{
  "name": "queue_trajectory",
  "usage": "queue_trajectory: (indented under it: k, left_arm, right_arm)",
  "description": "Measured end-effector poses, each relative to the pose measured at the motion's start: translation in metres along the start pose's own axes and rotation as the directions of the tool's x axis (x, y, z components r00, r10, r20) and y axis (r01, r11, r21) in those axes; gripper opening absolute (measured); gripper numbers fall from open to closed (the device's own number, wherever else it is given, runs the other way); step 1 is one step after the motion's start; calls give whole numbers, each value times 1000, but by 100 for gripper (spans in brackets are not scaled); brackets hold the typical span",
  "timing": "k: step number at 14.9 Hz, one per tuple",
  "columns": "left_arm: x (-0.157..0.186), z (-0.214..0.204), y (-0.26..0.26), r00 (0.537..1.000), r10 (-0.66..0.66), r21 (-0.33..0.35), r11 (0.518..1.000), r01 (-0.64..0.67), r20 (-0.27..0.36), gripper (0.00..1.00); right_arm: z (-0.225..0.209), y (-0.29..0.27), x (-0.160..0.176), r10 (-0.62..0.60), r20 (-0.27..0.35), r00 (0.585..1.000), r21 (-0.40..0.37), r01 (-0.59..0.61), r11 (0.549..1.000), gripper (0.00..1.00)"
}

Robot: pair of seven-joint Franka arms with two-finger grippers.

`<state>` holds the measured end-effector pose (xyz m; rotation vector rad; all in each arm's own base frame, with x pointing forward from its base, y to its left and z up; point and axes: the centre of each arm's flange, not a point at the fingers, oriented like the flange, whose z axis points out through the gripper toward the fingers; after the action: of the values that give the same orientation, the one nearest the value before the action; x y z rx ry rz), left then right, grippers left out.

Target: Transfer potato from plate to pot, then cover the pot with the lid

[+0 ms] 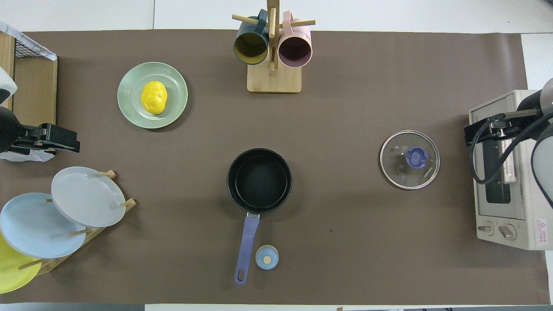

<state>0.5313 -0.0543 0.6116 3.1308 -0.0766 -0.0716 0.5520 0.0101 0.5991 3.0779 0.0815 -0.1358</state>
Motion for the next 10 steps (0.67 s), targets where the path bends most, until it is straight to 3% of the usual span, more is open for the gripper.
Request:
queue_trajectory:
  k: [3, 5, 7, 10]
  left_arm:
    - [8, 1, 4, 998, 6, -3, 1000, -6, -61, 100]
    - [17, 12, 6, 998, 7, -14, 1000, -8, -63, 100]
    - [41, 38, 6, 999, 6, -28, 1000, -7, -47, 100]
    - [97, 102, 16, 999, 19, -50, 999, -20, -33, 100]
  right_arm:
    - [0, -4, 0, -8, 0, 1000, -1, 8, 1000, 100]
    - [0, -11, 2, -21, -11, 1000, -2, 21, 1000, 100]
    - [11, -14, 10, -43, -59, 997, -4, 43, 999, 100]
    - [58, -11, 19, -110, -58, 992, -7, 110, 994, 100]
